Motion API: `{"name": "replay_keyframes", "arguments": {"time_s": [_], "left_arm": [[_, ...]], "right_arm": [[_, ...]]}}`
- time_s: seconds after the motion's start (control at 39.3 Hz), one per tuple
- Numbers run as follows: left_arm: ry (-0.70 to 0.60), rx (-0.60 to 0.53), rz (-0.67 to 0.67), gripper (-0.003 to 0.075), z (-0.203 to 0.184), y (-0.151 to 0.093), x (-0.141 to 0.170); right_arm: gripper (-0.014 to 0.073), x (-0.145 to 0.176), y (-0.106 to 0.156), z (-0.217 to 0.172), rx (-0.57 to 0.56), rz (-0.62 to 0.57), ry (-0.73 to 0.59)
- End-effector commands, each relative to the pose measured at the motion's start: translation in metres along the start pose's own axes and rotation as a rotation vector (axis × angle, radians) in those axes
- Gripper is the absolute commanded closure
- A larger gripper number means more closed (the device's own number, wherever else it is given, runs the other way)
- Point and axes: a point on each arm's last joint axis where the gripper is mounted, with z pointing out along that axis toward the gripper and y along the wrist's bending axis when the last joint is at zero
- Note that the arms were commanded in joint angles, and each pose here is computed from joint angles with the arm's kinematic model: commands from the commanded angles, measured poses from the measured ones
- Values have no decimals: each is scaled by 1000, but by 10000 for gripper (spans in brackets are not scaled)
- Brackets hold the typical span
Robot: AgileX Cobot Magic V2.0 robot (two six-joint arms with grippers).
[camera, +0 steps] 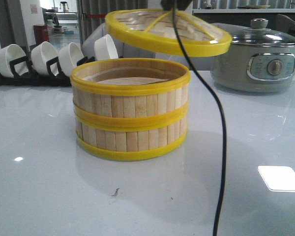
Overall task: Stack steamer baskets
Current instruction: 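Carry the lid with the right gripper over the stacked baskets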
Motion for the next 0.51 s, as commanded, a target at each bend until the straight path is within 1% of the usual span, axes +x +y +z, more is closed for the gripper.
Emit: {"name": "replay_keyframes", "arguments": {"time_s": [0.0,0.08,0.18,0.33,0.48], "left_arm": [[-103,15,-6,635,-5,-3,-14],[-103,15,-6,635,-5,-3,-14],[-103,15,-6,635,-5,-3,-14],[-103,15,-6,635,-5,-3,-14],[-103,15,-6,635,-5,-3,-14]], "right_arm": [[538,-19,22,-27,-44,-51,-136],[538,-19,34,-16,-58,-87,-113],[538,-17,43,-3,-68,-107,-87],[538,-15,47,12,-71,-115,-64],[538,-14,48,18,-71,-116,-61]]}}
